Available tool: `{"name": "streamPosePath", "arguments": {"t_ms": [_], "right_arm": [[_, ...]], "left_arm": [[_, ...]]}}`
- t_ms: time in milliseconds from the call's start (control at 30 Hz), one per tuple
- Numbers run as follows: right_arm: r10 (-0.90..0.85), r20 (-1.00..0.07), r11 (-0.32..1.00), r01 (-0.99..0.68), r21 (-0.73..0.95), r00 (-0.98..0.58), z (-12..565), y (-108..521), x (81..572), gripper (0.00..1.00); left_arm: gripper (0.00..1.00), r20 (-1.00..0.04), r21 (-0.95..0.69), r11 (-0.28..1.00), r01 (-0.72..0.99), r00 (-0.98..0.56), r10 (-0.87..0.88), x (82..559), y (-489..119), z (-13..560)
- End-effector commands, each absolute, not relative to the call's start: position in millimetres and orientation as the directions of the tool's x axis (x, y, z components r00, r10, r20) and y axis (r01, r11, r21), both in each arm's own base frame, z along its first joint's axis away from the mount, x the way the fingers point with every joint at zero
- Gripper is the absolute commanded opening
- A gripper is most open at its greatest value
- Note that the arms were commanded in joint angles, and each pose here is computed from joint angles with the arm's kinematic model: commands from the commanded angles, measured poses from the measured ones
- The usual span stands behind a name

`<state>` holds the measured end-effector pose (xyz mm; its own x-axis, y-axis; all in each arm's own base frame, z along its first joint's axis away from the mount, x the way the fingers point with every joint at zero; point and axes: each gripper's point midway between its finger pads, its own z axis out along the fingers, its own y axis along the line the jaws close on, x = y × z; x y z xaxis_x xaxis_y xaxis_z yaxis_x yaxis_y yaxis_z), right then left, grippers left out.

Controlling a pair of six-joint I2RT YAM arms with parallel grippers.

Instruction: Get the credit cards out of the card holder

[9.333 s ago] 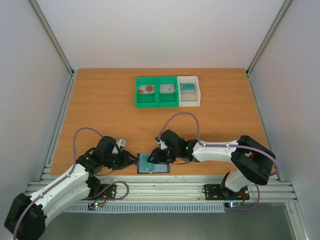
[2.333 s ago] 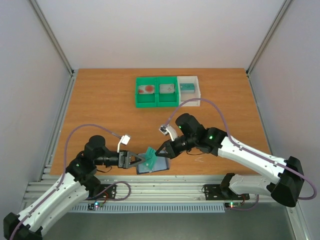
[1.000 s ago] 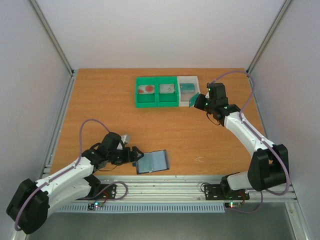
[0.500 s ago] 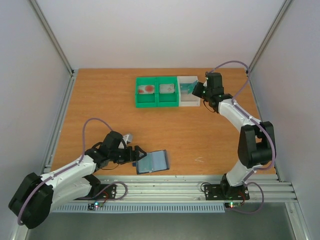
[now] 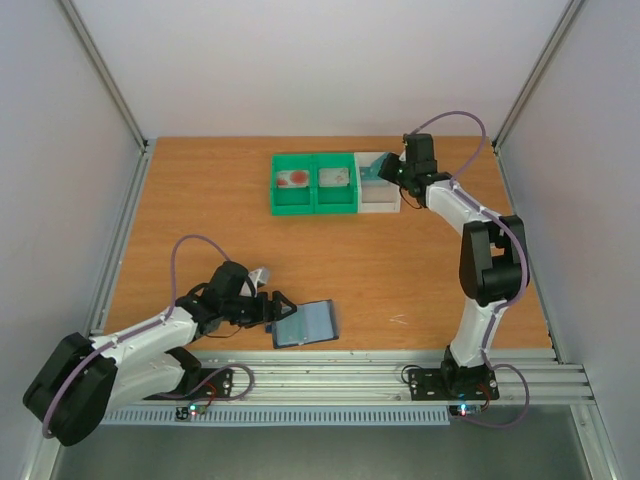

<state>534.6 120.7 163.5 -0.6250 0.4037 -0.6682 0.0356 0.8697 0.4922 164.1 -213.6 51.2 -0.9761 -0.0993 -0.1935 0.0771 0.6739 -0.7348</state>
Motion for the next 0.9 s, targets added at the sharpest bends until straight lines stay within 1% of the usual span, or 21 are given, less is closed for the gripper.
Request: {"name": "streamPosePath", "arguments": {"t_ms": [0, 167, 367, 633, 867], "right_arm": [[0.418, -0.662, 0.856, 0.027, 0.516, -0.622, 165.0, 124.0, 548.3, 0.01], [0.428, -0.644, 0.851, 0.043, 0.523, -0.634, 154.0, 125.7, 556.3, 0.01], [0.426, -0.631, 0.847, 0.041, 0.53, -0.648, 142.7, 131.0, 566.8, 0.01], [0.41, -0.612, 0.847, 0.033, 0.531, -0.676, 130.5, 137.5, 582.8, 0.01], [0.406, -0.586, 0.857, 0.07, 0.511, -0.701, 116.3, 136.0, 592.8, 0.07]], "left_arm": [[0.89, -0.233, -0.752, 0.649, 0.12, -0.968, -0.091, 170.5, -220.9, 61.1], [0.89, -0.225, -0.742, 0.662, 0.109, -0.97, -0.094, 170.5, -219.1, 59.3], [0.89, -0.223, -0.752, 0.649, 0.116, -0.971, -0.085, 168.6, -221.1, 64.2], [0.89, -0.264, -0.772, 0.621, 0.14, -0.958, -0.113, 170.9, -221.0, 82.4], [0.89, -0.271, -0.77, 0.624, 0.138, -0.955, -0.123, 171.1, -219.1, 87.0]]}}
